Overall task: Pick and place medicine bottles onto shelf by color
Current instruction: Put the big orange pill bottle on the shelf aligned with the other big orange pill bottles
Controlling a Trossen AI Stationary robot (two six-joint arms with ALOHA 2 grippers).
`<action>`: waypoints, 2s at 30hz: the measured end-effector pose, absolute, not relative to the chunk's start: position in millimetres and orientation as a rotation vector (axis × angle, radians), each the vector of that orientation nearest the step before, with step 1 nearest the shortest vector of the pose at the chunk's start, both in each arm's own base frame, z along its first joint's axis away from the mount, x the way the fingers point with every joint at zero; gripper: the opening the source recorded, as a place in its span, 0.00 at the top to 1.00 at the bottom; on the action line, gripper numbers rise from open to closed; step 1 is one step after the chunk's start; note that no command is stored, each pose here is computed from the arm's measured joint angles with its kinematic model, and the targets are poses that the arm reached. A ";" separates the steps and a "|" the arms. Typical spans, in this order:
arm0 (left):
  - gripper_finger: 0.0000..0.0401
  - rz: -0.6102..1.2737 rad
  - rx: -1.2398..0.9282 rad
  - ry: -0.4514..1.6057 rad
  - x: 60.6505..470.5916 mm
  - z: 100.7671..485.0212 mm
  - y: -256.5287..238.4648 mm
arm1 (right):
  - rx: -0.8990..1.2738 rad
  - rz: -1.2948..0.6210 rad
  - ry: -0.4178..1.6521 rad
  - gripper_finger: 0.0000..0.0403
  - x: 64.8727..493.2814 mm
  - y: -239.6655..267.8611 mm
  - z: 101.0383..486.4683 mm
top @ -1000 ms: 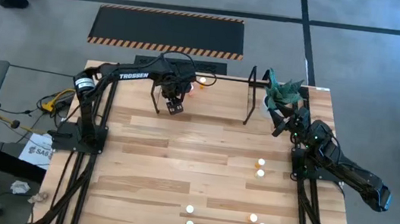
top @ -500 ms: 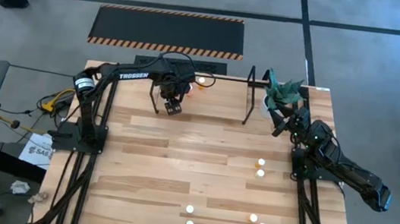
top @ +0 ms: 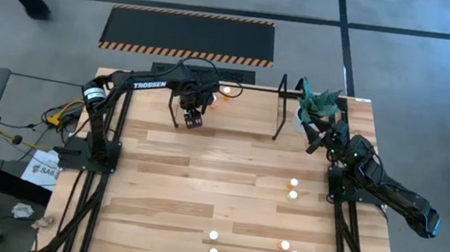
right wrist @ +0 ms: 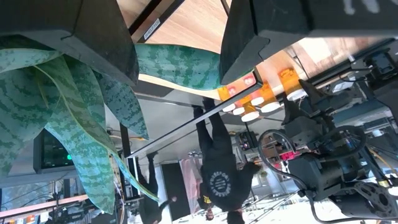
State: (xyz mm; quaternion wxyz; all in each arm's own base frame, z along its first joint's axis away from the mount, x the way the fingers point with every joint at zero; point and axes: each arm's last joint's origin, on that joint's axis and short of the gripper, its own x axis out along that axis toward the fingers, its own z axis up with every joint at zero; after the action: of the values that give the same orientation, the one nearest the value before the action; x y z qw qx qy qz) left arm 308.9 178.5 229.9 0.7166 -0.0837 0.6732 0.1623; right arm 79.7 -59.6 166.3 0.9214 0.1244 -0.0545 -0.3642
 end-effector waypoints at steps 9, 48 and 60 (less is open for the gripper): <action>0.45 0.346 -0.201 1.485 309.0 230.0 177.9 | 0.256 -0.748 -0.111 0.38 79.8 -59.6 166.2; 0.43 0.367 -0.209 1.501 308.0 230.0 176.7 | 0.255 -0.748 -0.112 0.38 79.7 -59.6 166.3; 0.43 0.382 -0.191 1.509 308.6 230.1 175.5 | 0.255 -0.748 -0.112 0.38 79.7 -59.6 166.3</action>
State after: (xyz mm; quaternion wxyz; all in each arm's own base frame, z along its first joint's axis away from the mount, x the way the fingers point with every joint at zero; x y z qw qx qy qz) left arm 308.6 175.5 230.1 0.7080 -0.0858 0.6795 0.1720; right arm 79.7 -59.6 166.3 0.9214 0.1244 -0.0545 -0.3642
